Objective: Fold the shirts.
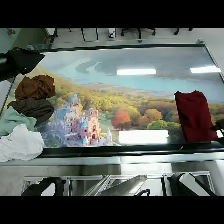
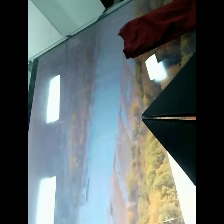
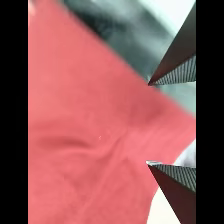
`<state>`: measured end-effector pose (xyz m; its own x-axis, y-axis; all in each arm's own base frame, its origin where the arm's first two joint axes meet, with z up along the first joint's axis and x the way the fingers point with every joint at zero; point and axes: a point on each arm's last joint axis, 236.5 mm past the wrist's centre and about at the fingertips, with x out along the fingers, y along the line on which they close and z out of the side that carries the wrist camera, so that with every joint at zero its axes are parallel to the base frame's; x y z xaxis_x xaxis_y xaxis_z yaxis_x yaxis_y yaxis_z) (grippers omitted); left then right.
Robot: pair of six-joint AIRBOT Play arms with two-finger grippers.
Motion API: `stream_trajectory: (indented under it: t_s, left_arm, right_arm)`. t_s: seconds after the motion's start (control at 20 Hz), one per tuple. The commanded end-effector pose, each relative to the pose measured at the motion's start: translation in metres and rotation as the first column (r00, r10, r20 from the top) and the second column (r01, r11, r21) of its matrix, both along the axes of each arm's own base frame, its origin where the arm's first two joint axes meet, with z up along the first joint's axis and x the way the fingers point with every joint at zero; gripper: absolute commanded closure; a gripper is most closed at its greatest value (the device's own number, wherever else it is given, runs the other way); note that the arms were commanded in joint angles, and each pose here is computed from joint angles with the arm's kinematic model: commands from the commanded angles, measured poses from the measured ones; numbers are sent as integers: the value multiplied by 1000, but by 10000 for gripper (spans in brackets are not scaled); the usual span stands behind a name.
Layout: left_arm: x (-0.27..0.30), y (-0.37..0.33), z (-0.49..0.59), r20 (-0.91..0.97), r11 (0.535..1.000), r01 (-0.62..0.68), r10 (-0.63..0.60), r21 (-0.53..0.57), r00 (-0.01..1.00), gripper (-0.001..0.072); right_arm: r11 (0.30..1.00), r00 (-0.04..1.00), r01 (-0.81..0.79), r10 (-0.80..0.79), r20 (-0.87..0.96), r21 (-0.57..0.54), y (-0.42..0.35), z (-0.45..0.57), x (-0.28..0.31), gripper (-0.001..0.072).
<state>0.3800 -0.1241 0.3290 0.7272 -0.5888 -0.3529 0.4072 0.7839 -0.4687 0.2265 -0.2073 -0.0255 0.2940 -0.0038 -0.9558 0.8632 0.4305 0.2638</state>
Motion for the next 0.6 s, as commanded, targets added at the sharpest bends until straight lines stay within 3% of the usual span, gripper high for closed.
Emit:
stream_trajectory:
  t_s: [0.0, 0.05, 0.1, 0.15, 0.3, 0.55]
  left_arm:
    - [0, 0, 1, 1, 1000, 0, 0, -2, 1000, 692]
    - [0, -1, 1, 2, 1000, 3, -3, -6, 1000, 693]
    - [-1, -1, 1, 0, 1000, 4, -4, -5, 1000, 693]
    - [-3, -3, -1, -15, 1000, 10, -10, -6, 1000, 693]
    - [-18, -18, -24, -89, 1000, 27, -25, 12, 996, 694]
    - [-87, -76, -114, -237, 988, 144, -125, 63, 963, 694]
  right_arm:
    - [989, 1000, -8, 4, -22, -150, -27, 92, -11, 187]
    - [981, 992, -53, 72, 102, -185, -18, 128, 17, 280]
    - [963, 951, -149, 202, 233, -224, 5, 165, 51, 593]
    - [938, 887, -238, 316, 336, -252, 36, 197, 77, 661]
    - [846, 735, -415, 528, 425, -334, 122, 236, 109, 687]
    - [615, 446, -704, 772, 452, -355, 277, 217, 102, 687]
